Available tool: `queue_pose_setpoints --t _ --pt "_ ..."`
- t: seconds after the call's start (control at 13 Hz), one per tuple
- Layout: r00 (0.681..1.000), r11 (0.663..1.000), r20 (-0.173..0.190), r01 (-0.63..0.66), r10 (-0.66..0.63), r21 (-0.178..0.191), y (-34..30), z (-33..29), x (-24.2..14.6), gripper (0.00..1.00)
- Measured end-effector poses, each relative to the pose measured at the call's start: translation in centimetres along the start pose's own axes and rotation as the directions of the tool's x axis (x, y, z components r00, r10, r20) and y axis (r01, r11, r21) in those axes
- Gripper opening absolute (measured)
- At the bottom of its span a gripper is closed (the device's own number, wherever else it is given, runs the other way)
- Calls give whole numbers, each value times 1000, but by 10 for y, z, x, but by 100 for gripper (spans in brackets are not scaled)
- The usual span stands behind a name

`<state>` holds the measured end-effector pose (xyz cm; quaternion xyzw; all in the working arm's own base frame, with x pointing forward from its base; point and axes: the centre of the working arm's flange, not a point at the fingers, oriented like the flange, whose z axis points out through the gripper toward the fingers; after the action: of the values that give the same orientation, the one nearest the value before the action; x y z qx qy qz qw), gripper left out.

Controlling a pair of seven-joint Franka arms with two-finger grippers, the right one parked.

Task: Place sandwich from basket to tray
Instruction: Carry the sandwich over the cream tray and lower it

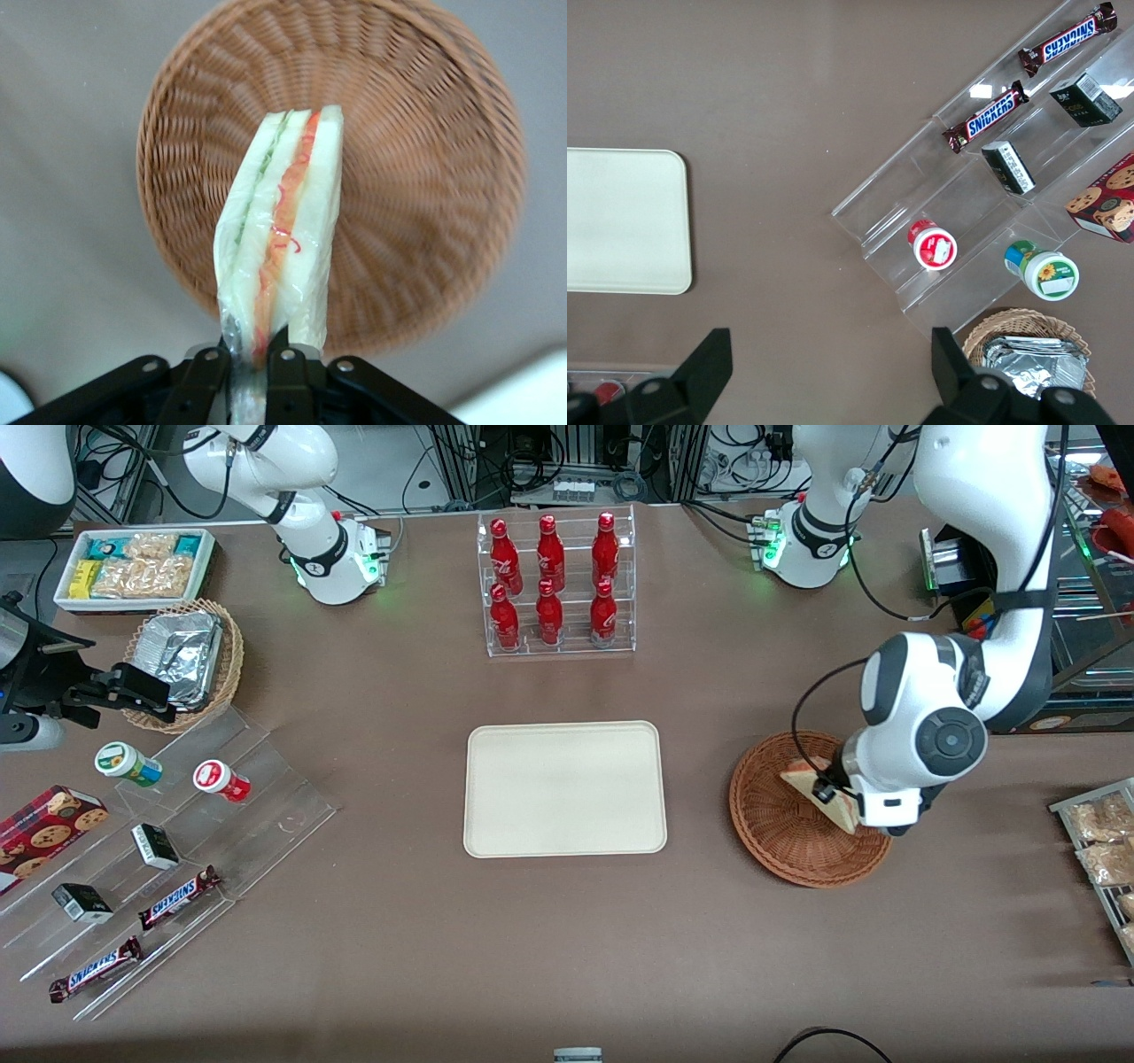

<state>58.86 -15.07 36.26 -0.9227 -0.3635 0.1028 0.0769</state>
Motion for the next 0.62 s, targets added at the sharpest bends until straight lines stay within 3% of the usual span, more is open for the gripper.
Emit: queue_pose_setpoints --t 0.31,0.62 --pt "984 985 -53 -172 170 -32 57 -54 -105 14" --pt "940 944 -106 -329 324 -32 105 -39 -199 14"
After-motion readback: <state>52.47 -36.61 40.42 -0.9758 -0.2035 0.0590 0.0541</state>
